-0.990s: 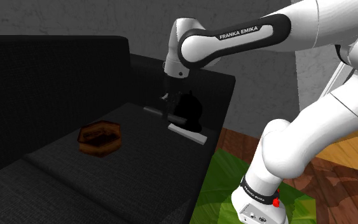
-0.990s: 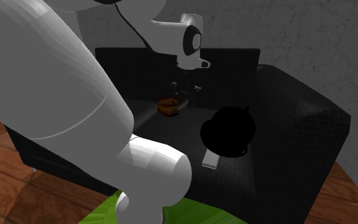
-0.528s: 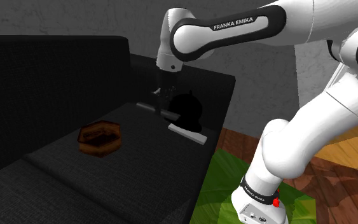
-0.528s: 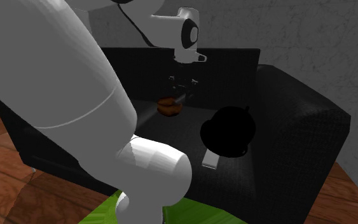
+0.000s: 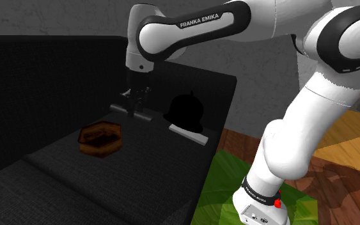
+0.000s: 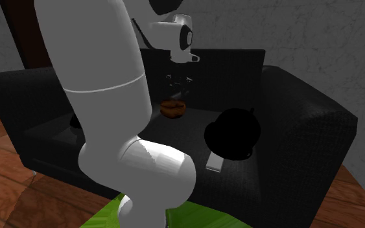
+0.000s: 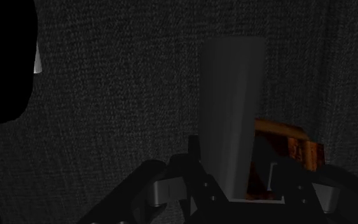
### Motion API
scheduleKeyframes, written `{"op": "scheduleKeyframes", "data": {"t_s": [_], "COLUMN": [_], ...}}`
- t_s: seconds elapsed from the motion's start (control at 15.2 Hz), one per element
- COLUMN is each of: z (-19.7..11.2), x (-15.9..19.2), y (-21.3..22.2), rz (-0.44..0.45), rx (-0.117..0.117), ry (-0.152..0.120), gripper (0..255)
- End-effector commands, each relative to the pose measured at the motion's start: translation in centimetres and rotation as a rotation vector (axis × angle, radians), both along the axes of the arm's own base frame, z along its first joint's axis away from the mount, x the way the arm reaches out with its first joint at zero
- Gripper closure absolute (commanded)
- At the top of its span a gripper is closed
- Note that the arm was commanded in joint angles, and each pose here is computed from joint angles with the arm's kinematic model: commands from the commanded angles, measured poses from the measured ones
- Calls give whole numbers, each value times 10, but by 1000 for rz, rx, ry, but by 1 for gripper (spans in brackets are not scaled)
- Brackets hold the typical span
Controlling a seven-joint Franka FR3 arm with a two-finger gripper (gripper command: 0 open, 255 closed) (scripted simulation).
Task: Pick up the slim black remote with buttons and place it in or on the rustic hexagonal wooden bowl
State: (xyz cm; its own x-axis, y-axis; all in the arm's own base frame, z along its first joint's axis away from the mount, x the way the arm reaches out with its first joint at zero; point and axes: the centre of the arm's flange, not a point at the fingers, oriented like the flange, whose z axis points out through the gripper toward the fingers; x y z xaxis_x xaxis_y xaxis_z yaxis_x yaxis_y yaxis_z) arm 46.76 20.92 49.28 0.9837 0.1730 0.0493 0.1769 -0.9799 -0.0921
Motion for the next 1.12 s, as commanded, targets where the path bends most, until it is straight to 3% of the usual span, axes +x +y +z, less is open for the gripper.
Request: {"op": "scheduleKeyframes", "data": {"t_s": [0.0, 0.4, 1.06], "z": [-2, -6, -59], "x": [16, 65, 65], "y": [21, 89, 89], "rz": [-1, -1, -1], "rx": [1, 1, 1], "ry": [0, 0, 0], "gripper": [255, 255, 255]}}
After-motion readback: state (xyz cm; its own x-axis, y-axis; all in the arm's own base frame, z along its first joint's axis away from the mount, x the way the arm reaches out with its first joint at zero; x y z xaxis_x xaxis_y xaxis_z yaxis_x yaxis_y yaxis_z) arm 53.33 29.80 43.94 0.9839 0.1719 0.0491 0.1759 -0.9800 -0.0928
